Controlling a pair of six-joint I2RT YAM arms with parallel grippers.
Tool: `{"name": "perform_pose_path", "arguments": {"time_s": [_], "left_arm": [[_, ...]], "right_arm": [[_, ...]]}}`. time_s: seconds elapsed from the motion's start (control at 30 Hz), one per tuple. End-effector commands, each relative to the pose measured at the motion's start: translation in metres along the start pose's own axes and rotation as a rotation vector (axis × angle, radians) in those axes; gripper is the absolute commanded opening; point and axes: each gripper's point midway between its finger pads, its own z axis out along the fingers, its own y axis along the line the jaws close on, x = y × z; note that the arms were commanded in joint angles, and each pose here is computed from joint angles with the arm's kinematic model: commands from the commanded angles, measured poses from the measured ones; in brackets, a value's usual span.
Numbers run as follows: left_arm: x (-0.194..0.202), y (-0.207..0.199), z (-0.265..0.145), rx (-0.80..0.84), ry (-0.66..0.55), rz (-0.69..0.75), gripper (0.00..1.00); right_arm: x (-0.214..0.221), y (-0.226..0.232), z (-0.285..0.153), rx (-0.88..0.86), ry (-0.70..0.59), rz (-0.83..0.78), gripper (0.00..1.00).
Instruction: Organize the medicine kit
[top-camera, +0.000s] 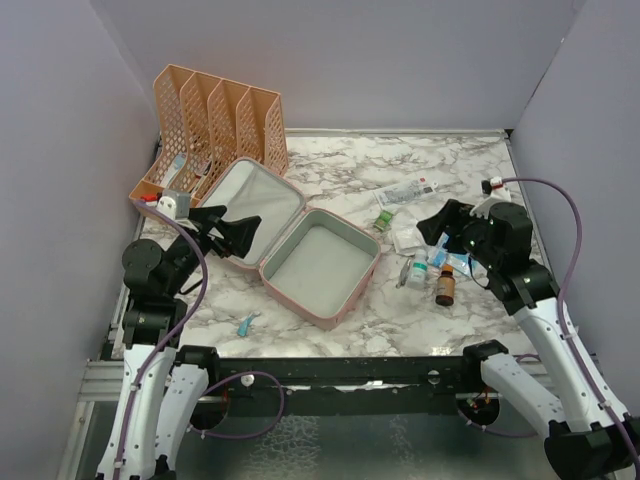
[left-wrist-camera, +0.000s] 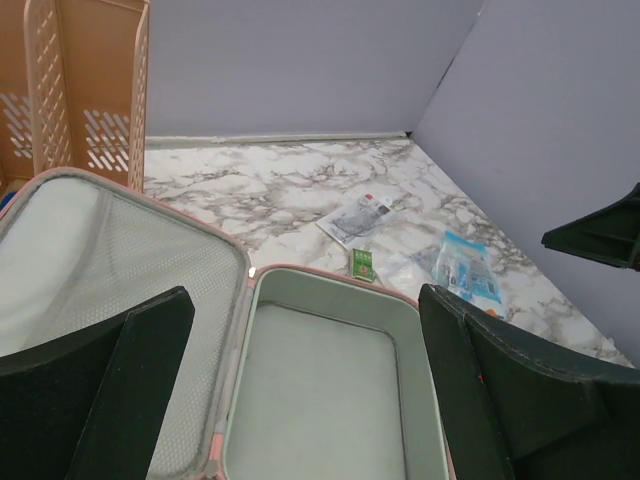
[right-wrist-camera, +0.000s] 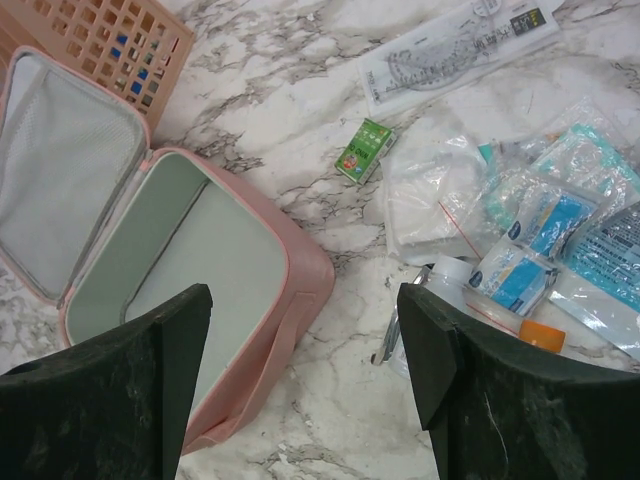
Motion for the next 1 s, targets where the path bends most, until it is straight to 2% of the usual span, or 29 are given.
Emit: {"name": "perform_pose_path", "arguments": {"time_s": [0.0,0.27,0.57,0.8,0.97], "left_arm": [[-0.010,-0.015,-0.003,0.076,-0.035,0.072,0.99],[0.015,-0.056,-0.006,0.378,0.010,0.012,0.99],[0.041,-0.075,-0.002,0.511,0.111,-0.039,0.99],[0.054,-0.089,0.011,0.523,0.107,-0.062,0.99],[0.064,-0.094,0.017,0.536,0.133,-0.055,0.99]], "right_arm": [[-0.003,0.000,0.006,0.002,0.000,0.019,0.76],[0.029,-0.006,0.022,-0.008,0.114,0.015,0.74],[0.082,-0.025,0.042,0.044,0.308,0.062,0.70],[0.116,-0.037,0.048,0.089,0.431,0.111,0.66],[0.124,-0.040,0.046,0.103,0.448,0.129,0.64]]}}
